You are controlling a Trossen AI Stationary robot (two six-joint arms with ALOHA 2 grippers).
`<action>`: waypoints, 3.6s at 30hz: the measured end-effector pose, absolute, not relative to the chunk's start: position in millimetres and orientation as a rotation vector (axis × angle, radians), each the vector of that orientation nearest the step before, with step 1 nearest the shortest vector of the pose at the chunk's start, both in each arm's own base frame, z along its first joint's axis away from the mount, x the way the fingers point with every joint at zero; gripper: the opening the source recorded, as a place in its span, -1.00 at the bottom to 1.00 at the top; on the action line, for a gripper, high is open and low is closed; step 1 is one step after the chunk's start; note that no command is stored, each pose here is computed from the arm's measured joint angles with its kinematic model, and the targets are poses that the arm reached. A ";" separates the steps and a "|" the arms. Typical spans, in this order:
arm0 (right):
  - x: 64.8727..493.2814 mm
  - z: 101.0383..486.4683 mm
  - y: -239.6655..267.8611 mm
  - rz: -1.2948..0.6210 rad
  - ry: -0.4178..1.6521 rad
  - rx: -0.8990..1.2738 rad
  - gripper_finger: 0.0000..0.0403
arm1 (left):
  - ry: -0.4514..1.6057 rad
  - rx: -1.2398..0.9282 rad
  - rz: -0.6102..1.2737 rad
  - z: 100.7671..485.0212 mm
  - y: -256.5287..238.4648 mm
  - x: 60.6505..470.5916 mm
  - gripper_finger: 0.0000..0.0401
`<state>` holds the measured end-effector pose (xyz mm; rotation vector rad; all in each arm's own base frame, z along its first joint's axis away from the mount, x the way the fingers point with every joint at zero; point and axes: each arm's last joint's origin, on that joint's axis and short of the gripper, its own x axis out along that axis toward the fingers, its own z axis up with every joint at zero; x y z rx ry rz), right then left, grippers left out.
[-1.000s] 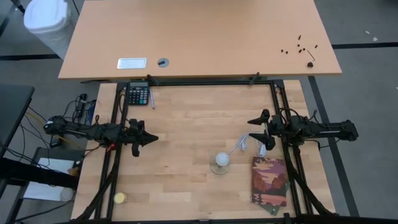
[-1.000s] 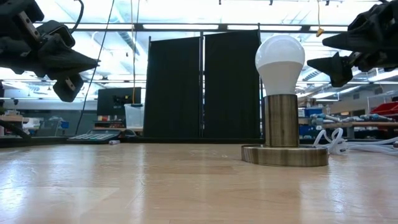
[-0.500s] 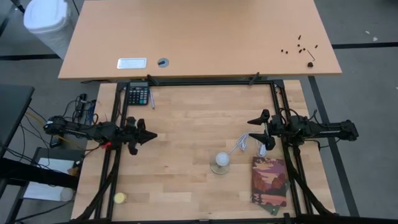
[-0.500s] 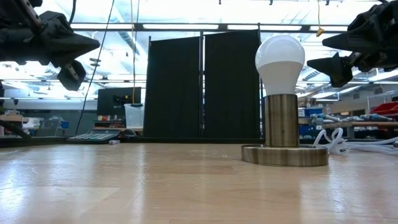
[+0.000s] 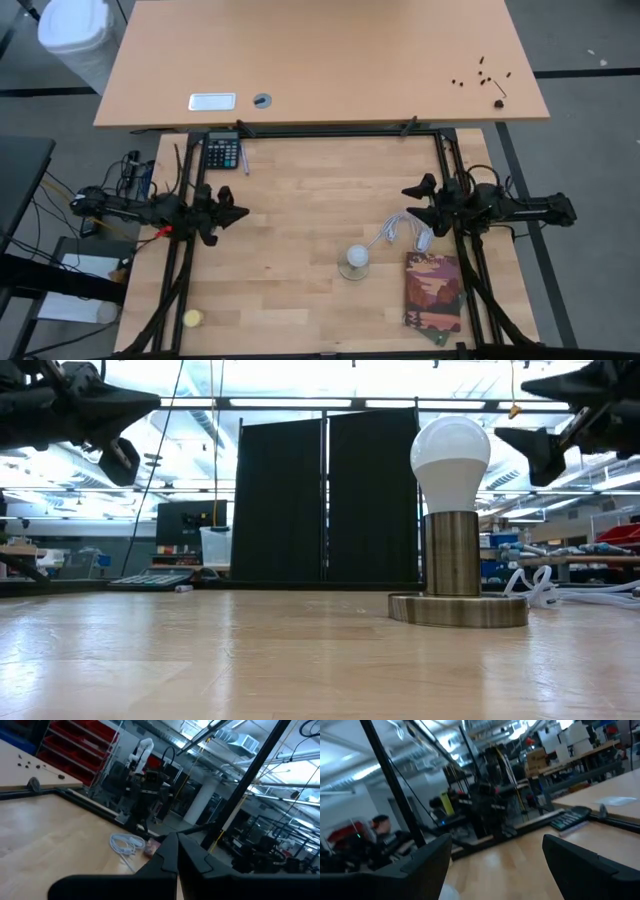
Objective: Screw lightbulb
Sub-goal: Remove the lightbulb from the lamp socket
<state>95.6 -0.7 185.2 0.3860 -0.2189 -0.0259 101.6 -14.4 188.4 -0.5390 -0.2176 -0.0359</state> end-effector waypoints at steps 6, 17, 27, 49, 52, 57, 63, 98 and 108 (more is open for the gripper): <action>93.6 192.9 -1.8 -0.045 -0.307 0.398 0.60 | -0.222 -0.497 -0.009 188.3 -13.8 101.7 -0.96; 111.4 194.6 14.3 0.090 -0.148 0.313 0.60 | -0.066 -0.428 -0.116 197.6 -21.2 117.4 -0.96; 142.8 241.2 28.5 0.135 -0.049 0.148 0.56 | 0.077 -0.207 -0.107 211.5 -29.8 156.4 -0.96; 230.1 329.0 63.8 0.024 0.666 0.031 0.39 | 0.183 -0.097 -0.007 167.1 -77.7 244.4 -0.73; 231.3 328.5 64.8 0.035 0.703 0.051 0.39 | 0.236 -0.039 0.013 169.9 -84.2 264.6 -0.58; 232.5 321.2 69.6 0.034 0.770 0.136 0.39 | 0.297 0.013 0.014 170.5 -94.3 292.9 -0.31; 237.9 309.6 81.0 0.021 0.827 0.132 0.39 | 0.331 0.013 0.002 156.6 -105.3 322.6 -0.06; 247.5 300.4 85.5 0.007 0.848 0.145 0.39 | 0.290 -0.028 0.100 107.9 -115.6 395.5 0.28; 248.9 301.6 85.2 -0.008 0.825 0.144 0.39 | 0.288 -0.065 -0.019 108.0 -116.2 397.0 0.28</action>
